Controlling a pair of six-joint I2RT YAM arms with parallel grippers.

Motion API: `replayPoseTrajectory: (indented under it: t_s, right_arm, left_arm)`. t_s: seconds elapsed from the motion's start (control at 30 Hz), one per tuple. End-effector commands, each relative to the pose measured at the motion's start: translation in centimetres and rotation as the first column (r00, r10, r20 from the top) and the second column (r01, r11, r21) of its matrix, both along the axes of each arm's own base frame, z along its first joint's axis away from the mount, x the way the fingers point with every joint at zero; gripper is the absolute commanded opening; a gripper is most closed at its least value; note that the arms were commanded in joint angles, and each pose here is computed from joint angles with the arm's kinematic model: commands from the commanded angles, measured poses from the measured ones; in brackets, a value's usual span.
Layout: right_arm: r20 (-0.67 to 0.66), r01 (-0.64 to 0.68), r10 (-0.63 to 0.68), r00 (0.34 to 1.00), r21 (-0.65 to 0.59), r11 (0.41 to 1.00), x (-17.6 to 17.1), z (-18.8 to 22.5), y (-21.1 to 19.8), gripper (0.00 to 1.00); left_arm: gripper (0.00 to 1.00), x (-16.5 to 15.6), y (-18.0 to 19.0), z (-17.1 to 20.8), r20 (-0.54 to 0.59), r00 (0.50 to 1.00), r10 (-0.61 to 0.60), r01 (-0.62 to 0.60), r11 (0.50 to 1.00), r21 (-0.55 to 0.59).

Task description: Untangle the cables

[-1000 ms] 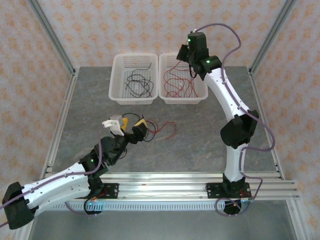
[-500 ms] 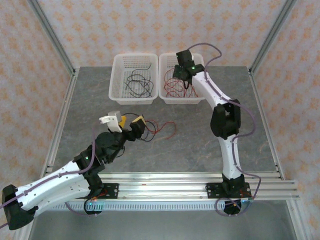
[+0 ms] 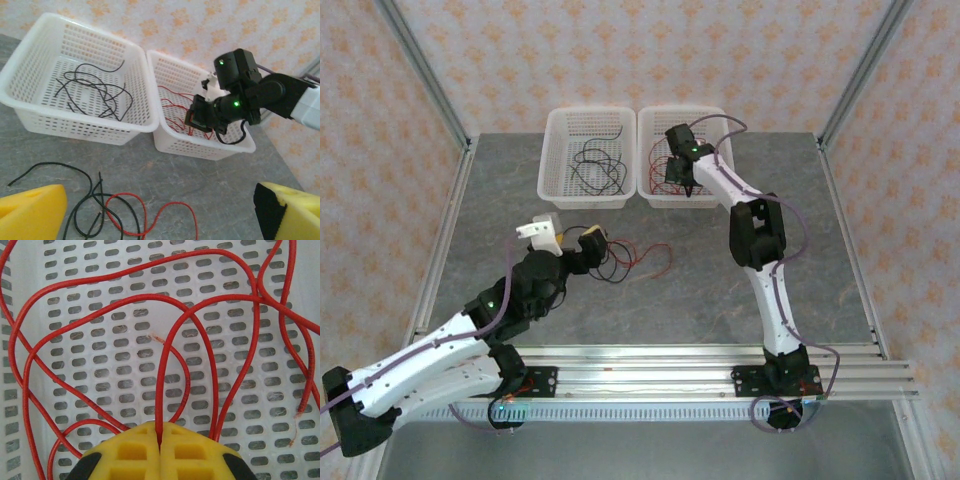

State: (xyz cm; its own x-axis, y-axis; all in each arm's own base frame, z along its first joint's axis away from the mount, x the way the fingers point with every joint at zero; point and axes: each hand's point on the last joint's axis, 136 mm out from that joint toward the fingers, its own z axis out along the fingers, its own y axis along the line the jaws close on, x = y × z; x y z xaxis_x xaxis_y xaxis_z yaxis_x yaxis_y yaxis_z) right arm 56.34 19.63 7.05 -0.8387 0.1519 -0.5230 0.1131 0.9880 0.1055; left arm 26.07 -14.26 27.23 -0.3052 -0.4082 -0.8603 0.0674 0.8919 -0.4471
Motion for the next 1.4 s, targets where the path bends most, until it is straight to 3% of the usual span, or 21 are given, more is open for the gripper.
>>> replayPoseTrajectory:
  t_s: [0.0,0.23,0.47,0.57,0.8,1.0,1.23,1.37]
  right_arm:
    - [0.01,0.016,-0.016,1.0,0.001,1.0,0.6,0.5,-0.3,0.1]
    - [0.027,0.009,-0.009,1.0,0.007,1.0,1.0,1.7,-0.1,0.38]
    - [0.087,0.018,-0.018,0.996,-0.002,1.0,0.9,6.3,-0.7,0.56]
    - [0.113,0.036,-0.034,0.993,-0.014,0.999,0.4,8.6,-1.4,0.69]
    - [0.192,0.04,-0.036,0.981,-0.017,0.999,-3.0,14.9,-2.0,0.7]
    - [0.29,-0.038,0.036,0.956,0.002,0.999,-8.6,20.0,0.2,0.7]
    - [0.33,-0.107,0.065,0.942,0.11,0.988,-15.6,20.4,1.1,0.7]
    - [0.329,-0.099,0.037,0.944,0.171,0.98,-18.6,19.6,0.0,0.7]
  left_arm:
    - [0.94,0.0,1.5,-0.2,-0.05,0.996,0.075,-0.074,0.997,0.014]
    - [0.91,0.0,1.7,-1.8,-0.133,0.987,0.094,-0.09,0.995,0.035]
    - [0.9,0.0,1.8,-3.3,-0.19,0.976,0.109,-0.099,0.993,0.062]
    - [0.89,0.1,2.0,-4.0,-0.222,0.967,0.125,-0.109,0.99,0.085]
    - [0.82,0.8,1.6,-6.7,-0.315,0.941,0.123,-0.092,0.989,0.113]
    - [0.74,1.6,2.1,-11.0,-0.441,0.886,0.142,-0.081,0.985,0.155]
    - [0.68,2.4,2.2,-16.5,-0.532,0.841,0.103,-0.038,0.991,0.131]
    - [0.66,3.0,1.8,-18.0,-0.536,0.842,0.065,-0.017,0.995,0.093]
